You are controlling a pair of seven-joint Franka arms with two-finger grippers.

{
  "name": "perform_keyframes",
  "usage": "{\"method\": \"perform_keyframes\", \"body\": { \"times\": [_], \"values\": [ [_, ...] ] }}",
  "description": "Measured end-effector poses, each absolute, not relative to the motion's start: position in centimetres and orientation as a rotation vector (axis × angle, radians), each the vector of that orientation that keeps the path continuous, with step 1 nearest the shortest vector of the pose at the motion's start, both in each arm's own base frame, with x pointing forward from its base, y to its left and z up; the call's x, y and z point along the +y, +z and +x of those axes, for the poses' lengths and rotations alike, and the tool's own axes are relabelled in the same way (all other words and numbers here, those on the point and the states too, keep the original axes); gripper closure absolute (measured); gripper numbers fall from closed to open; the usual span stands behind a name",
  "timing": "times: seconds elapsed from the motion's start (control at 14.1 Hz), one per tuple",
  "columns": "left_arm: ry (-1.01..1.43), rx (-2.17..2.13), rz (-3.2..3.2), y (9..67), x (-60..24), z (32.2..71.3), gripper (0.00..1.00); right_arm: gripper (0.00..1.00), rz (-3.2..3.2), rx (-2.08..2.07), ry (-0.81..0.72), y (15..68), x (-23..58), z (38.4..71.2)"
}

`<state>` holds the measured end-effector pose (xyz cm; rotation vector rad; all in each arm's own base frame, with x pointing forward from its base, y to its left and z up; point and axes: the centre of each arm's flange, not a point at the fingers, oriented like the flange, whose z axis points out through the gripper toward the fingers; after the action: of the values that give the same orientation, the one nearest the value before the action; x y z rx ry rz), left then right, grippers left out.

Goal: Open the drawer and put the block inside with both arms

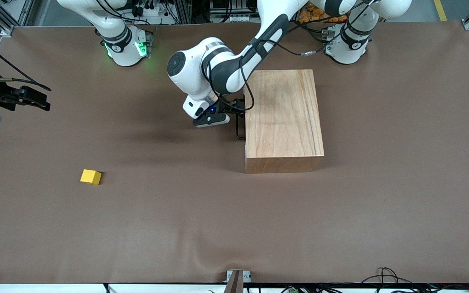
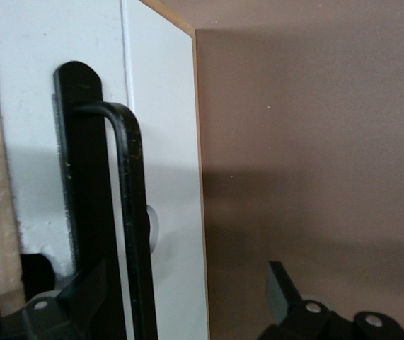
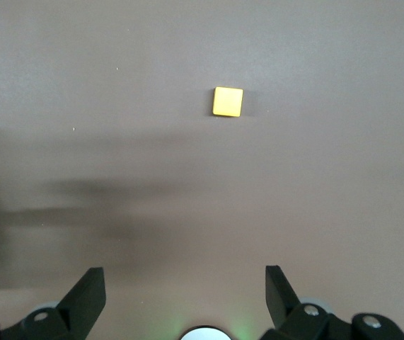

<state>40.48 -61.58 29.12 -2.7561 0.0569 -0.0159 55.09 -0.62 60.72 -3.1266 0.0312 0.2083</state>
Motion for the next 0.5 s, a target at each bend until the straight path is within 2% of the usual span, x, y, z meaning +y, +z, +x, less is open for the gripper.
{"method": "perform_keyframes", "body": {
  "times": [0.5],
  "values": [
    [-0.025,0.095,-2.769,28.3,-61.92,40.57,0.0,0.0,-3.127,0.029,0.207,60.72,-0.54,55.1]
  ]
}}
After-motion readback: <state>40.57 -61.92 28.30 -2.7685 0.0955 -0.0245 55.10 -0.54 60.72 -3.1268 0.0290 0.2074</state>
